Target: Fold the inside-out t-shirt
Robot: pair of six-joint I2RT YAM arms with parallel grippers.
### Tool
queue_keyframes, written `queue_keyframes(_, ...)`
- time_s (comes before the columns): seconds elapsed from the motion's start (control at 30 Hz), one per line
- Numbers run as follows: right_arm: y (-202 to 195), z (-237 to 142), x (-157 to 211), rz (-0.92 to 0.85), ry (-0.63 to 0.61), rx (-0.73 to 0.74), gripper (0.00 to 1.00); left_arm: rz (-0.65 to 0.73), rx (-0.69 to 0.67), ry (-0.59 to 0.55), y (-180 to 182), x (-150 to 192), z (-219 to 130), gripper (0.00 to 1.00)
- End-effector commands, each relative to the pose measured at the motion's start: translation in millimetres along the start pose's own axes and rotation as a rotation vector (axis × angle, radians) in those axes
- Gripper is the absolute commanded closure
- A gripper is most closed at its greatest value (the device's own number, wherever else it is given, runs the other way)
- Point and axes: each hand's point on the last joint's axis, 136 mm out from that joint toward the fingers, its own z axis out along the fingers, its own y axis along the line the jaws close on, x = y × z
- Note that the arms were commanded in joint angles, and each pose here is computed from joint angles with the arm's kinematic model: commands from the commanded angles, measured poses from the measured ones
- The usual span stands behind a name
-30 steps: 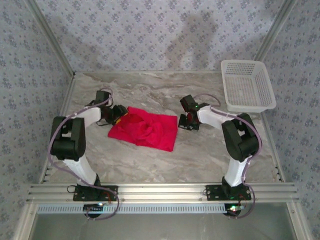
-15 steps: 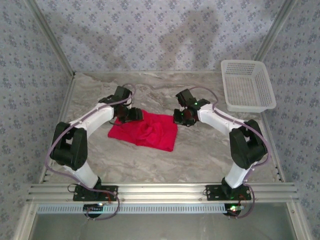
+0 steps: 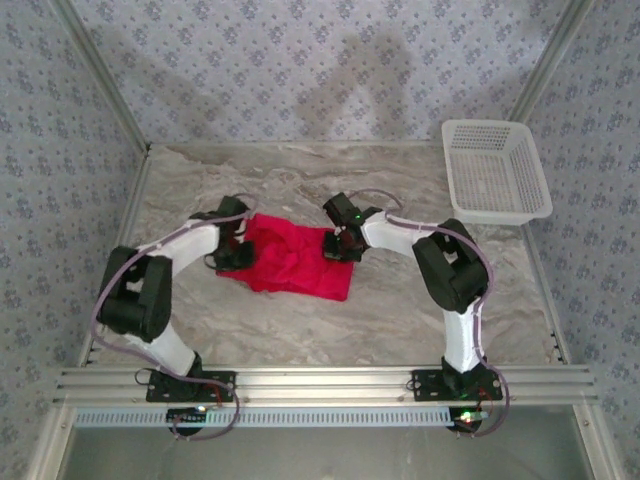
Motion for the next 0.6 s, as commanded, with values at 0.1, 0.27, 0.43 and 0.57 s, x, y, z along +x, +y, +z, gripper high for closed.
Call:
queue_keyframes(0.1, -26.5, 3.6, 15.8, 0.024, 0.047, 0.092, 0.88, -0.302, -0.092, -0.013, 69.2, 28.8, -16.6, 0.99)
queue_keyframes(0.27, 10.7, -16.5, 10.0, -0.046, 0.03, -0.024, 0.86, -0.323, -0.041, -0.15, 61.1, 8.4, -45.0, 0.55)
queue_keyframes(0.43, 25.2, -32.6, 5.8, -0.065, 0.0, -0.054, 0.84, -0.07, 0.169, -0.272, -25.0, -35.9, -80.8, 0.49)
queue_keyframes(0.57, 16.9, -29.5, 4.6, -0.04, 0.006, -0.042, 0.84, 0.126, 0.227, -0.185, -86.5, -38.9, -63.1, 0.49)
